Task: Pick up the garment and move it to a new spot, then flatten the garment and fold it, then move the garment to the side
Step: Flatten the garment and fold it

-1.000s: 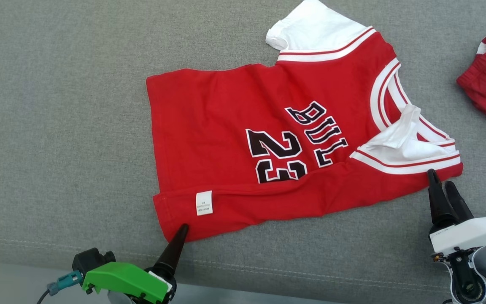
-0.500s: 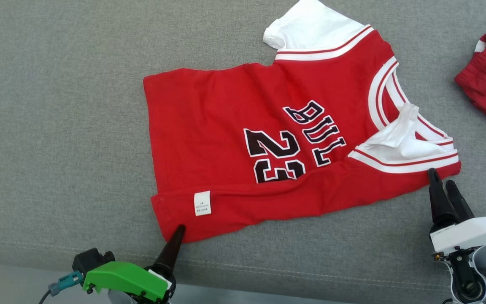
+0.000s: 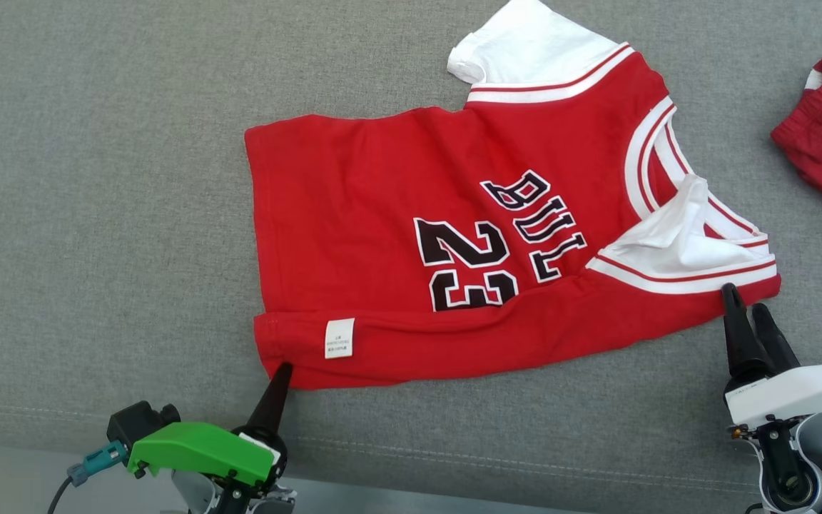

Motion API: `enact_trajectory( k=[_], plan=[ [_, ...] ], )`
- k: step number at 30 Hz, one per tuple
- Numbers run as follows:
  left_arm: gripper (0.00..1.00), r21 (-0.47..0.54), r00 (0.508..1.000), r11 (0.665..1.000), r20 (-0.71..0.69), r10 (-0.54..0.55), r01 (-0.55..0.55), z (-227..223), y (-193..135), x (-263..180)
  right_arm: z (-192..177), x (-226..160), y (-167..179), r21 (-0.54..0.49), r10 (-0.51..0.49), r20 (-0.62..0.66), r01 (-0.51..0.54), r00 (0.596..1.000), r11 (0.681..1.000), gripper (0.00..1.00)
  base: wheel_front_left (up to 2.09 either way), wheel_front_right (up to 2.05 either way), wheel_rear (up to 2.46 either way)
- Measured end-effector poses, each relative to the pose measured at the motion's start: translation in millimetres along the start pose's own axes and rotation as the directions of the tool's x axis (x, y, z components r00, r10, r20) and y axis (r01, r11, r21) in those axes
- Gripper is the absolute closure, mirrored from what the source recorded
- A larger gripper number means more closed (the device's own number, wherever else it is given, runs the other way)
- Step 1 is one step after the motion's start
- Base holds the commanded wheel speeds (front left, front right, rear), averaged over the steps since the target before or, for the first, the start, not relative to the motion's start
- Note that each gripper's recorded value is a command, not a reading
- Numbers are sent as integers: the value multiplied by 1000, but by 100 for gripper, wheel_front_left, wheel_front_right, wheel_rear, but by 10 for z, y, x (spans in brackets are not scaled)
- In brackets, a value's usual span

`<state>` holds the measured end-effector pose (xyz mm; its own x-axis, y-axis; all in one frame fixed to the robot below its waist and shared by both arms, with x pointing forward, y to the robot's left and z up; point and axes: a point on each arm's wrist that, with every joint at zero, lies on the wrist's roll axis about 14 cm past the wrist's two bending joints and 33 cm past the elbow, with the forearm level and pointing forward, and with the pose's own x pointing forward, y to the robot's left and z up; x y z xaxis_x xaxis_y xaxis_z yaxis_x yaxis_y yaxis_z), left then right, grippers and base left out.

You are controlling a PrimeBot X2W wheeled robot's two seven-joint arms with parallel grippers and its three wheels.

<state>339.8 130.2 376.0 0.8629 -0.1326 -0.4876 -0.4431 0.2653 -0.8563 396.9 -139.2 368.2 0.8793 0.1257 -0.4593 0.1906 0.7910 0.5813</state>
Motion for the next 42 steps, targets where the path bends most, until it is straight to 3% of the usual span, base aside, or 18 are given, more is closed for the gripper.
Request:
enact_trajectory(
  k=[17,19,21,22,25,42],
  plan=[
    [100,8,998,1000,58,-30,29,165,-84,32,4,154,121,7,33,2,-33,999,999,0,0,0,0],
    [100,7,996,999,78,-34,33,214,-98,26,-7,164,114,15,30,-1,-30,1000,999,21,0,0,0],
    [100,6,993,999,111,-33,33,306,-93,10,-16,169,99,28,25,-5,-25,1000,999,55,0,0,0],
    [100,5,992,999,119,-33,33,333,-91,4,-17,170,82,34,20,-5,-20,1000,999,62,0,0,0],
    [100,5,990,999,133,-36,36,374,-100,-6,-14,169,37,52,6,-5,-5,1000,999,100,0,0,0],
    [100,6,985,996,148,-84,84,380,-221,-48,267,33,-51,119,-12,109,-1,994,993,100,0,0,0]
  ],
)
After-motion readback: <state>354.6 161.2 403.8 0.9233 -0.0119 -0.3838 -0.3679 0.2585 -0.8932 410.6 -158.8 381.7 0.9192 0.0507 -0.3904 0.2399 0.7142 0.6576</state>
